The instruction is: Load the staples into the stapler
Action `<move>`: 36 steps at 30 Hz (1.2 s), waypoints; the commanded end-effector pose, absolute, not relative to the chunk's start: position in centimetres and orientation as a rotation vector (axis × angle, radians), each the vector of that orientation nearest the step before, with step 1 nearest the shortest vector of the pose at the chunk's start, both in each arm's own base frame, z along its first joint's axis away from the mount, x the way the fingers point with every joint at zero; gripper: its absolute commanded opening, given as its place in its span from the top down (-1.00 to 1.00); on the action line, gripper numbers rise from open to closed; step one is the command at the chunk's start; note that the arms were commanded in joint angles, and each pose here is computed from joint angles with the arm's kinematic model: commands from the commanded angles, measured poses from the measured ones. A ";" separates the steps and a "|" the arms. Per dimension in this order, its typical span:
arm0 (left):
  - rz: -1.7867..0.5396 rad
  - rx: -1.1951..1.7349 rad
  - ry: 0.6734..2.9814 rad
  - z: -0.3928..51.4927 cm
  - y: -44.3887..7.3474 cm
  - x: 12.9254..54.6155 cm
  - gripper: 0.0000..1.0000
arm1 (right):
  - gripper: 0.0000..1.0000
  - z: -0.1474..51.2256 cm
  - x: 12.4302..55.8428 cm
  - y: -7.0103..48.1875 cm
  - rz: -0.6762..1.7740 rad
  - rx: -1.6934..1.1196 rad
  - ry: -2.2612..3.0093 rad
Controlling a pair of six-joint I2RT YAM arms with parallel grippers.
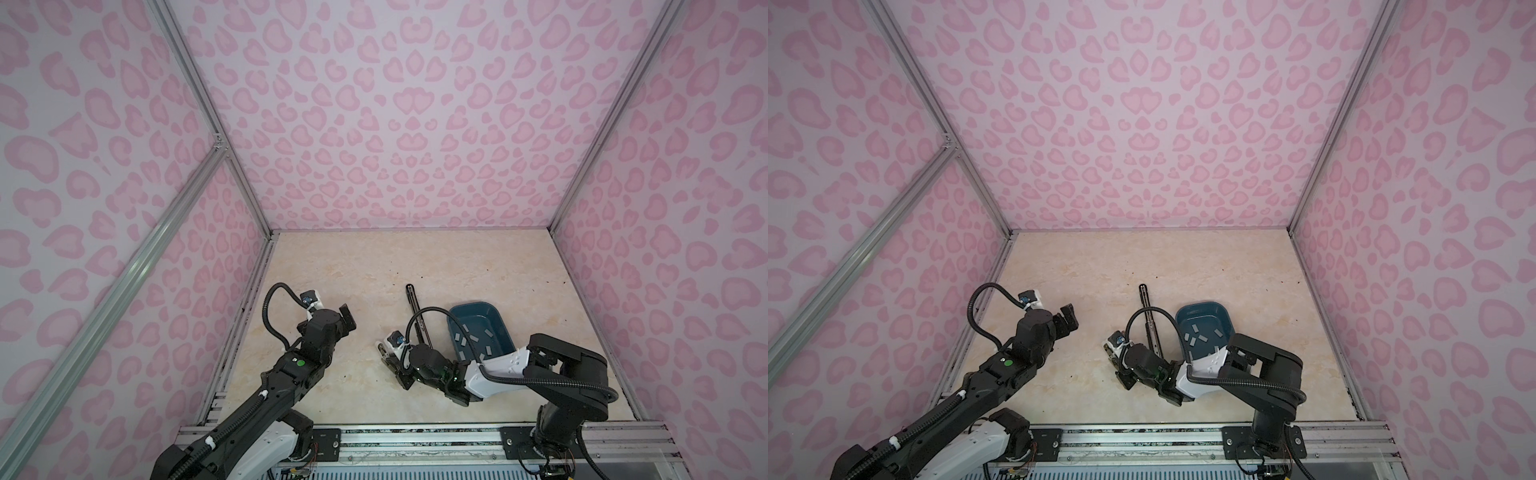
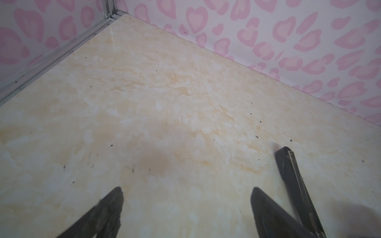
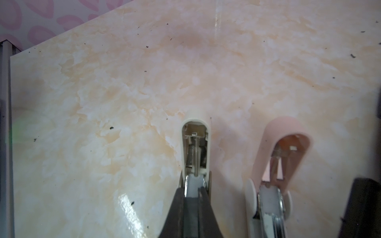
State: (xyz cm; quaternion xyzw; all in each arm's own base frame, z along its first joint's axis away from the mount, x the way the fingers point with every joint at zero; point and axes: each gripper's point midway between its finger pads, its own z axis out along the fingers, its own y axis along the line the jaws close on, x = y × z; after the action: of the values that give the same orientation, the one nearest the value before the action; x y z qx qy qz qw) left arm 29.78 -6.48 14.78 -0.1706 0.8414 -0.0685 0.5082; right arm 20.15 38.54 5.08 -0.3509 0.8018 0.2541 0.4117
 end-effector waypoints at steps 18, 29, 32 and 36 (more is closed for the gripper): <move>-0.186 -0.423 2.008 15.4 -6.7 30.3 -0.95 | 0.80 5.0 20.5 38.6 0.622 -0.873 2.006; -0.185 -0.423 2.012 15.3 -6.8 30.3 -0.95 | 0.80 4.9 20.4 38.5 0.633 -0.870 2.009; -0.187 -0.424 2.010 15.3 -6.8 30.3 -0.95 | 0.80 5.3 20.4 38.5 0.637 -0.868 2.002; -0.185 -0.424 2.013 15.3 -6.8 30.4 -0.94 | 0.80 5.8 20.2 38.6 0.650 -0.872 1.991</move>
State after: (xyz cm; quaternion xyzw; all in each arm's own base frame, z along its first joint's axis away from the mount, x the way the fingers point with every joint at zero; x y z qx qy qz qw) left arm 29.89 -6.49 14.37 -0.1699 0.8453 -0.0640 0.5026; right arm 20.28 38.42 5.35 -0.3500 0.7991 0.2522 0.4187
